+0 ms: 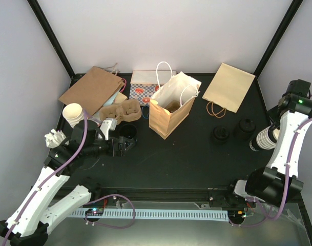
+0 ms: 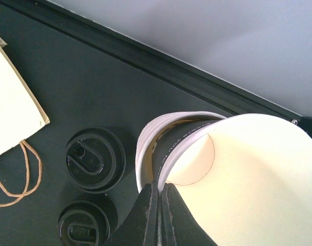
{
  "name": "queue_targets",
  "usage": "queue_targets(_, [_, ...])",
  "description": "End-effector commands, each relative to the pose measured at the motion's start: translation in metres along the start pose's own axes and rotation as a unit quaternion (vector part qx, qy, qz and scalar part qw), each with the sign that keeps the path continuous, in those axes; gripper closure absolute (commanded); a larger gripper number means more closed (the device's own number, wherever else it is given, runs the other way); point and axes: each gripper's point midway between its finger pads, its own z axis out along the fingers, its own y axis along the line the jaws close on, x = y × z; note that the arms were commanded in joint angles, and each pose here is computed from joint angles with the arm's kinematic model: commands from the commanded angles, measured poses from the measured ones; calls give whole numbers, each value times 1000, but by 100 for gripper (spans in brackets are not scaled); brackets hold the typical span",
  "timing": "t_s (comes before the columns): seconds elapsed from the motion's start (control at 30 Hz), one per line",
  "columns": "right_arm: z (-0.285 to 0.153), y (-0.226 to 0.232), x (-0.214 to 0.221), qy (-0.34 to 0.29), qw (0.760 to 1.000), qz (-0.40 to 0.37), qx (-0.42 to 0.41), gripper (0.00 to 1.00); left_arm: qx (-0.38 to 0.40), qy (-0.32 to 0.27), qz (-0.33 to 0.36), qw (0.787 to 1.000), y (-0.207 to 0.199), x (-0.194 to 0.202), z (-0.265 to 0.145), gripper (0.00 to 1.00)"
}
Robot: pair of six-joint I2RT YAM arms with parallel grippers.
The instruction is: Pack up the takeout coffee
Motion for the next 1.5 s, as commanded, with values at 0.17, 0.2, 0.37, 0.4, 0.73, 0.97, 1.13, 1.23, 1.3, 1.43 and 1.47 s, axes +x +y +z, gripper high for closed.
queue_targets(0.17, [-2,-3,3,6,1000,0,18,99,2,-9,4,1000,-4,-6,-7,1])
queue_targets(0.2, [-1,-3,3,7,1000,-3,20,99,1,-8,4,1000,-4,-6,-6,1])
queue_targets(0.37, [4,-6,10,26,999,-10,39,99,-3,-4,1,1000,-2,-5,-5,1])
queue_targets(0.4, [3,-7,12,30,999,-12,42,99,-4,-4,0,1000,-2,-5,-6,1])
queue_targets(0.73, [-15,16,5,17,1000,-20,10,99,-7,-6,-2,1000,-2,-7,-5,1])
queue_targets(0.97, [-33,40,-2,5,999,-39,-2,99,-8,-9,1,1000,-2,-9,-5,1])
queue_targets(1.13, [-57,55,-10,-14,999,-44,-28,99,-11,-9,2,1000,-2,-10,-5,1])
queue_targets(1.23, [-72,58,-15,-27,998,-37,-53,99,-12,-8,2,1000,-1,-10,-5,1])
queue_targets(1.3, [-85,62,-19,-36,996,-37,-77,99,-12,-9,1,1000,-1,-10,-5,1])
queue_targets(1.43, [-119,71,-27,-63,988,-46,-134,99,-12,-10,1,1000,-2,-10,-7,1])
queue_targets(1.47, [-130,71,-30,-76,985,-46,-146,99,-12,-11,1,1000,-2,-10,-7,1])
